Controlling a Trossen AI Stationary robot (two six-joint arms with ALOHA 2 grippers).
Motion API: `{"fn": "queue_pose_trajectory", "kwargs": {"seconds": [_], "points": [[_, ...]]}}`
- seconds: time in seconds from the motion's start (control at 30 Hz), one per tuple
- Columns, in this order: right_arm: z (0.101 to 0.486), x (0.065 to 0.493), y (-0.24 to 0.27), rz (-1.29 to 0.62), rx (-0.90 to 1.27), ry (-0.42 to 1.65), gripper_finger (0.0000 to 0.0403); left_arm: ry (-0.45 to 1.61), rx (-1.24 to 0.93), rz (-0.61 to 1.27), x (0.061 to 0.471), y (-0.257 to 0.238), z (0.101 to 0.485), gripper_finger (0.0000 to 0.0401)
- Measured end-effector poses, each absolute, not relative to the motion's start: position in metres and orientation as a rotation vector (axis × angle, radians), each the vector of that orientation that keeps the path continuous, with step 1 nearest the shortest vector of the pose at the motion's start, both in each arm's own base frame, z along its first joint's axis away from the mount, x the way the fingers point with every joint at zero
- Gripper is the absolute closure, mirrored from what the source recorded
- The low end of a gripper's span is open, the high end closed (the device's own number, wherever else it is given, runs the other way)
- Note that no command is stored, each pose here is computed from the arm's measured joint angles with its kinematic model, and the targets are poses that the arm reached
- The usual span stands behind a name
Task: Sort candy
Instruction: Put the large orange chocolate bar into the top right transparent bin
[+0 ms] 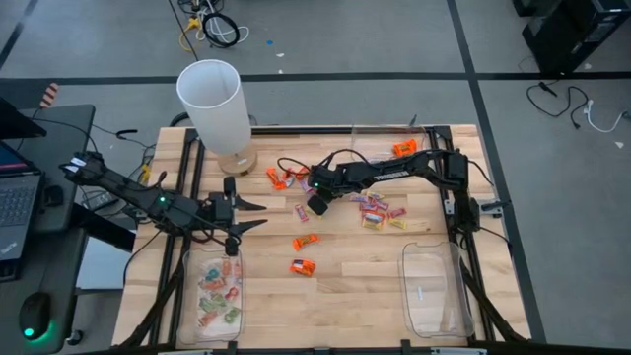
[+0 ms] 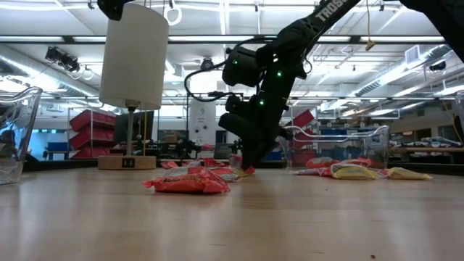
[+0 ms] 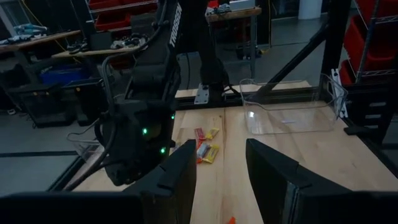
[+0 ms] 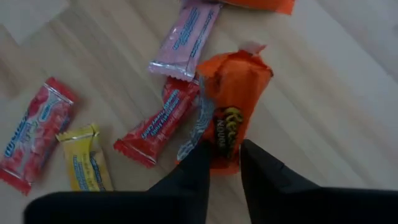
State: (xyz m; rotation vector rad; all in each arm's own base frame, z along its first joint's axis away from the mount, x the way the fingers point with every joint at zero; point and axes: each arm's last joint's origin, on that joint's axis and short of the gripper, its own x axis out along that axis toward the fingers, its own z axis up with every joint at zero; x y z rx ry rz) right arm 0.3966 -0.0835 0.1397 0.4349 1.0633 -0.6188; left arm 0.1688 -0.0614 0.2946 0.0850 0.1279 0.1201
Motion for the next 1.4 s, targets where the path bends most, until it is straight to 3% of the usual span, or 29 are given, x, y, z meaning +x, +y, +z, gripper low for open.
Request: {"fn": "queue_pose_trajectory", "kwargs": {"seconds": [0.2,0.33,0.53,0.87,1.07,1.4], "points": [[0.147,0.398,-0.075,-0.575,0.389,1.062,0.0397,0.152,0.07,0.13,0.173,-0.063,0.283,0.0259],[0.15,0.399,-0.06,-0.539,0.35,1.077,0.0396,0.182,0.055,0.148,0.178,-0.065,0.267,0.0259],[0.164,0.398,-0.02,-0.534,0.117,1.064,0.0402,0.169,0.02,0.198,0.187,-0.067,0.249,0.0259],[0.192,0.389,0.064,-0.682,-0.6,0.893,0.0403,0.201,0.034,0.259,0.211,-0.066,0.228,0.0259],[0.198,0.387,0.086,-0.76,-0.765,0.816,0.0403,0.21,0.033,0.307,0.226,-0.059,0.216,0.0259],[0.208,0.387,0.12,-0.704,-1.026,0.785,0.0403,0.122,0.011,0.324,0.242,-0.054,0.214,0.0259]]}}
